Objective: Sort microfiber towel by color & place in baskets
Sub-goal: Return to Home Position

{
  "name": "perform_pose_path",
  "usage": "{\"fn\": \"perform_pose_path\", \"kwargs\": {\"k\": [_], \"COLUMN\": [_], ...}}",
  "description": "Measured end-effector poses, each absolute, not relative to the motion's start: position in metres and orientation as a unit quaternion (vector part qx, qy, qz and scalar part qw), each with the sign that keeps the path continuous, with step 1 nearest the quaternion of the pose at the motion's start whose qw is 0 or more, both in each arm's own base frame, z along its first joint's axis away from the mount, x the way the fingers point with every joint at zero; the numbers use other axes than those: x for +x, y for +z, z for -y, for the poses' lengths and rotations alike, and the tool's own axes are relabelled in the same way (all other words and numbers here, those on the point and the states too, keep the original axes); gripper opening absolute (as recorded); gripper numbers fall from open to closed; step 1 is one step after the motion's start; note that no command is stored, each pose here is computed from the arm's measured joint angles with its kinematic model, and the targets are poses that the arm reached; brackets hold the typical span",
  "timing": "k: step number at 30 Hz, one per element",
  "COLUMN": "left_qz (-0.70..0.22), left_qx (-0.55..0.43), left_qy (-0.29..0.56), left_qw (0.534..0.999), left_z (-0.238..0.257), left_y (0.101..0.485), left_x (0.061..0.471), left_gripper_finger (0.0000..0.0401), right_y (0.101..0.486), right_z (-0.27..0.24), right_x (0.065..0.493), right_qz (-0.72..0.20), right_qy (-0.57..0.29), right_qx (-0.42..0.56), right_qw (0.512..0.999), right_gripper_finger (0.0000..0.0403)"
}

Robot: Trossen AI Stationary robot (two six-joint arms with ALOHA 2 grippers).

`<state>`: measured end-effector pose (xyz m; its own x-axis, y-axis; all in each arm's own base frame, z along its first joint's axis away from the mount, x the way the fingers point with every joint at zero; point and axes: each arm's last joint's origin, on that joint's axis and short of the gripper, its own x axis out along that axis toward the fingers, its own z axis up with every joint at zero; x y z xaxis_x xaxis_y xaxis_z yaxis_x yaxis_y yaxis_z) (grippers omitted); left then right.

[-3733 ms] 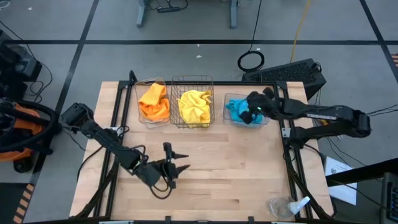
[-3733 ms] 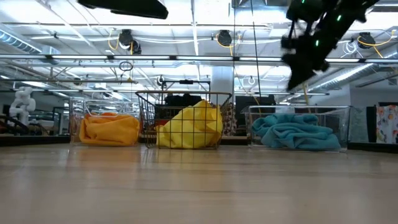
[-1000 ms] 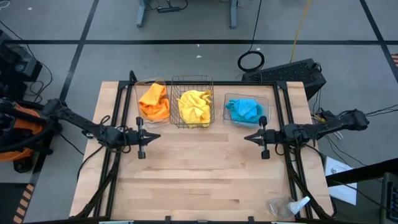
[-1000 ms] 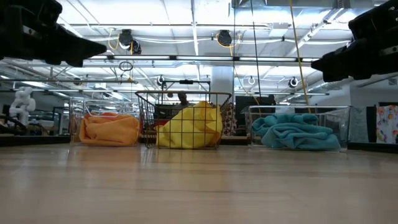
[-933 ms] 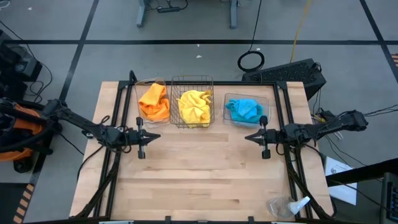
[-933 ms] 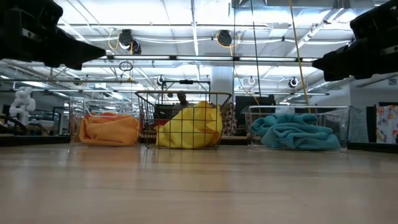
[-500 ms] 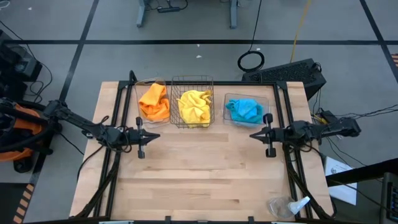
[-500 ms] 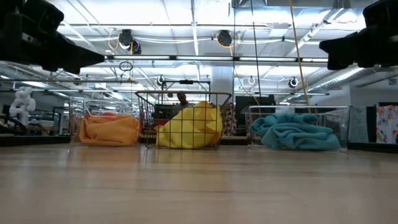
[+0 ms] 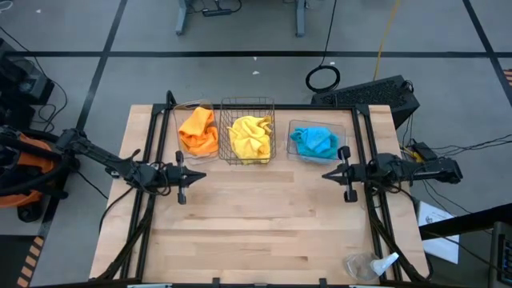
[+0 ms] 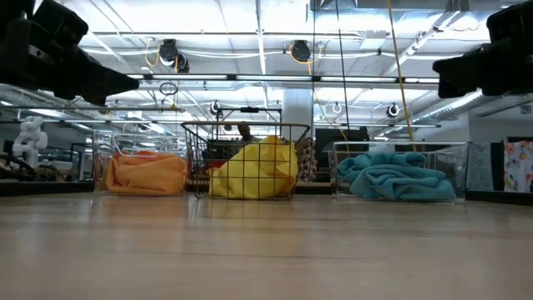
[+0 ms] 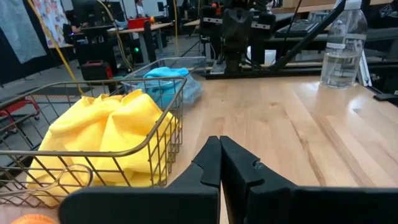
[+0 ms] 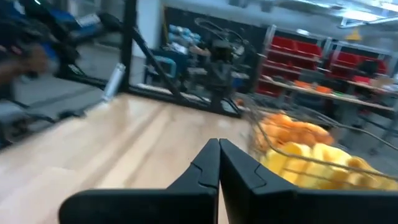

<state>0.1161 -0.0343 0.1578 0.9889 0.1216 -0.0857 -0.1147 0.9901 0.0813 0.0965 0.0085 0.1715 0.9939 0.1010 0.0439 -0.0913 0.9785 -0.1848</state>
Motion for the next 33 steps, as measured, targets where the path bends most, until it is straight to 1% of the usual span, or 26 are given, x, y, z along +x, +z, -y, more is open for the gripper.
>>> {"fn": "perform_pose_path", "kwargs": {"k": [4, 11, 13, 17, 19, 23, 26, 33], "left_qz": [-0.045, -0.043, -0.043, -0.046, -0.047, -0.055, -0.054, -0.02], "left_qx": [0.038, 0.037, 0.038, 0.051, 0.066, 0.079, 0.085, 0.094], "left_qy": [0.059, 0.06, 0.07, 0.092, 0.094, 0.126, 0.126, 0.077], "left_qw": [0.996, 0.997, 0.996, 0.993, 0.992, 0.987, 0.987, 0.992], "left_z": [0.0343, 0.0343, 0.0337, 0.0323, 0.0321, 0.0296, 0.0286, 0.0248], "left_y": [0.1577, 0.1582, 0.1582, 0.1578, 0.1578, 0.1567, 0.1574, 0.1647], "left_x": [0.1161, 0.1161, 0.1161, 0.1158, 0.1158, 0.1149, 0.1144, 0.1134], "left_gripper_finger": [0.0002, 0.0002, 0.0002, 0.0002, 0.0002, 0.0002, 0.0002, 0.0001], "right_y": [0.1721, 0.1722, 0.1716, 0.17, 0.1701, 0.1702, 0.1708, 0.1709], "right_z": [-0.011, -0.0113, -0.0103, -0.0062, -0.0061, -0.0059, -0.0048, -0.0047], "right_x": [0.096, 0.0959, 0.0961, 0.097, 0.097, 0.097, 0.097, 0.097], "right_qz": [0.033, 0.033, 0.03, 0.015, 0.015, 0.016, 0.017, 0.017], "right_qy": [0.105, 0.11, 0.092, 0.022, 0.02, 0.016, -0.002, -0.004], "right_qx": [-0.074, -0.071, -0.08, -0.079, -0.079, -0.088, -0.122, -0.119], "right_qw": [0.991, 0.991, 0.992, 0.996, 0.997, 0.996, 0.992, 0.993], "right_gripper_finger": [0.0, 0.0, 0.0, 0.0, 0.0, 0.0, 0.0, 0.0]}}
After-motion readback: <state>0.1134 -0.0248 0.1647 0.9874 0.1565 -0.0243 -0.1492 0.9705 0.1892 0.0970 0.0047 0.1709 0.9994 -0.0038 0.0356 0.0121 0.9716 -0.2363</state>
